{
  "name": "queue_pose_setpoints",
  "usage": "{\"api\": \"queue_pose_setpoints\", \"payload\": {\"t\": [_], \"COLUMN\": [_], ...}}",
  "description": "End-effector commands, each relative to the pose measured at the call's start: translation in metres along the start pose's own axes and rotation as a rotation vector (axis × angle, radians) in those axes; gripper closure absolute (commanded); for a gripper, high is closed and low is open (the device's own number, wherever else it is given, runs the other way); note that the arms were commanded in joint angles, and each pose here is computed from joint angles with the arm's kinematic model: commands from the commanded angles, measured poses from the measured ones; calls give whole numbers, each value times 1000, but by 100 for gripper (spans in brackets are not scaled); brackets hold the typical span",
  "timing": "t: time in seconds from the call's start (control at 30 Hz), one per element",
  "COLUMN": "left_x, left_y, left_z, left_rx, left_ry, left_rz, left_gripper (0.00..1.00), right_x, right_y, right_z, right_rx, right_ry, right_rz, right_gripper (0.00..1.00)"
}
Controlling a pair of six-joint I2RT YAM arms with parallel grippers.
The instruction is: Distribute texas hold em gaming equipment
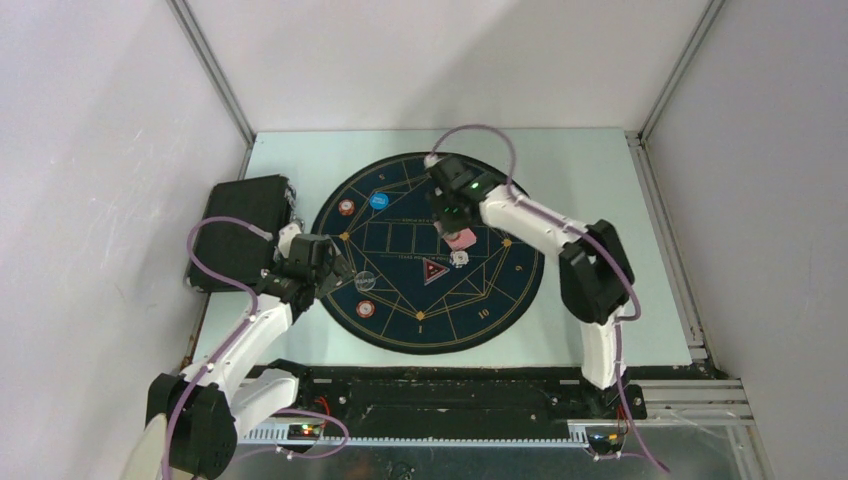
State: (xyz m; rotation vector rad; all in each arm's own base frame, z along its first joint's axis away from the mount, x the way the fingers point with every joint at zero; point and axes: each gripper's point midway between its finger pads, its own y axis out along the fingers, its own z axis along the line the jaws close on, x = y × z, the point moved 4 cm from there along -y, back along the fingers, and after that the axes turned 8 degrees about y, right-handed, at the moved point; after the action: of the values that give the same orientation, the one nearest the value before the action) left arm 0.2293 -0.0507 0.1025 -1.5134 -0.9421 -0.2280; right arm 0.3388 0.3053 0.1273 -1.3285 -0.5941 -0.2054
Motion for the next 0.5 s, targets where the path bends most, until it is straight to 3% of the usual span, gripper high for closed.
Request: {"api": "queue_pose_setpoints", "payload": {"t": [0.0,0.27,0.47], "left_x": [4,4,3], "left_y": [-1,3,6], "left_z": [-3,-6,-7], "left_rx": [-23,-26,-23], "left_ry": [18,26,28], "left_rz": [-25,-14,-7], "left_gripper": [0,0,0], "right_x": [40,59,66], "right_y": [-25,-2,20], "right_z": [-83,-186,-210], "right_rx": [-98,-226,-272], "right_ry": [177,362,374], "right_rz": [-74,-64,-51], "right_gripper": [99,99,98]}}
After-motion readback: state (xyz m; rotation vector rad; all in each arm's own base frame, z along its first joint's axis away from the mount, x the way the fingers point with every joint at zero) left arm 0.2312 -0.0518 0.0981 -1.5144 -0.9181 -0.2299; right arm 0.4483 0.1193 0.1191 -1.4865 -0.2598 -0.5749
